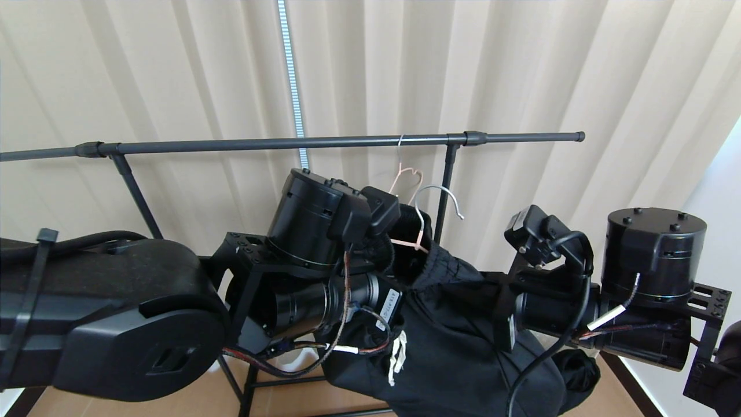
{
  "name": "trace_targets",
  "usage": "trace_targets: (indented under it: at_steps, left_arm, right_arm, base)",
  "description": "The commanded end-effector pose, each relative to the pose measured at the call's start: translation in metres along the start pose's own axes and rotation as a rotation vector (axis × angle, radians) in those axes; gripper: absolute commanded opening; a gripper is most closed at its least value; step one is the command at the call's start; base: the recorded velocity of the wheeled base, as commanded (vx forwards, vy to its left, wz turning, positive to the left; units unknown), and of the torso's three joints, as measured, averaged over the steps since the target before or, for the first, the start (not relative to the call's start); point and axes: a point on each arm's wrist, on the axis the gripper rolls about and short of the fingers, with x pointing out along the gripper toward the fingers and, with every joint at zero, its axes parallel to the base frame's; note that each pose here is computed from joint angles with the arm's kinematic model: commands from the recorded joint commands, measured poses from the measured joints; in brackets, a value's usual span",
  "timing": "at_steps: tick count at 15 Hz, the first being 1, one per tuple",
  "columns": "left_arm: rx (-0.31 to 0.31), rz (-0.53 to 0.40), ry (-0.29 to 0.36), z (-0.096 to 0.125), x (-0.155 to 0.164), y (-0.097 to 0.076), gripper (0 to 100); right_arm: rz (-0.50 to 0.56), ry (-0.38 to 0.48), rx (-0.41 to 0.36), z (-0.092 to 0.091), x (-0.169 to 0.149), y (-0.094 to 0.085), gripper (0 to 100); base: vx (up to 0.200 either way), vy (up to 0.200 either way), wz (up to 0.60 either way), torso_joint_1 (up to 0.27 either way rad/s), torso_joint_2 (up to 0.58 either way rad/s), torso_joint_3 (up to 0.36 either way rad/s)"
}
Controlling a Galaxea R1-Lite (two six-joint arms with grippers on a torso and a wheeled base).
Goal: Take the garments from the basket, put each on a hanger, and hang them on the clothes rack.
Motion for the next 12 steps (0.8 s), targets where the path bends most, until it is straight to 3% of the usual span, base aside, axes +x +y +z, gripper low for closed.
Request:
trace_targets:
  at_steps: [1,2,3,8,12]
  left_arm:
    - [0.001,0.002,0.005,-0.001,0.004,0.000,0]
    - [-0.001,0.006,0.008,-0.001,0.007,0.000,0]
    - [-0.002,0.009,0.001,-0.001,0.008,0.001,100]
    - [-0.006,0.029,-0.046,0.001,0.010,-0.002,100]
    - [0.017,0.017,-0.062,-0.004,-0.015,-0.002,100]
  right_arm:
    - [0.010,0.002,0.004,-0.002,-0.001,0.001,0]
    - [0.020,0.001,0.004,-0.002,-0.002,0.001,0]
    - [0.031,-0.002,0.004,-0.002,-0.003,0.002,0]
    - [0.053,0.000,0.005,-0.004,-0.003,0.002,0]
    - [0.052,-0.047,0.050,0.000,-0.001,-0.001,0]
  base:
    - [0.000,0.000,0.00,0.000,0.00,0.000]
    - [0.000,0.000,0.00,0.000,0.00,0.000]
    - [0.000,0.000,0.00,0.000,0.00,0.000]
    - [0.000,0.000,0.00,0.000,0.00,0.000]
    - [0.000,0.000,0.00,0.000,0.00,0.000]
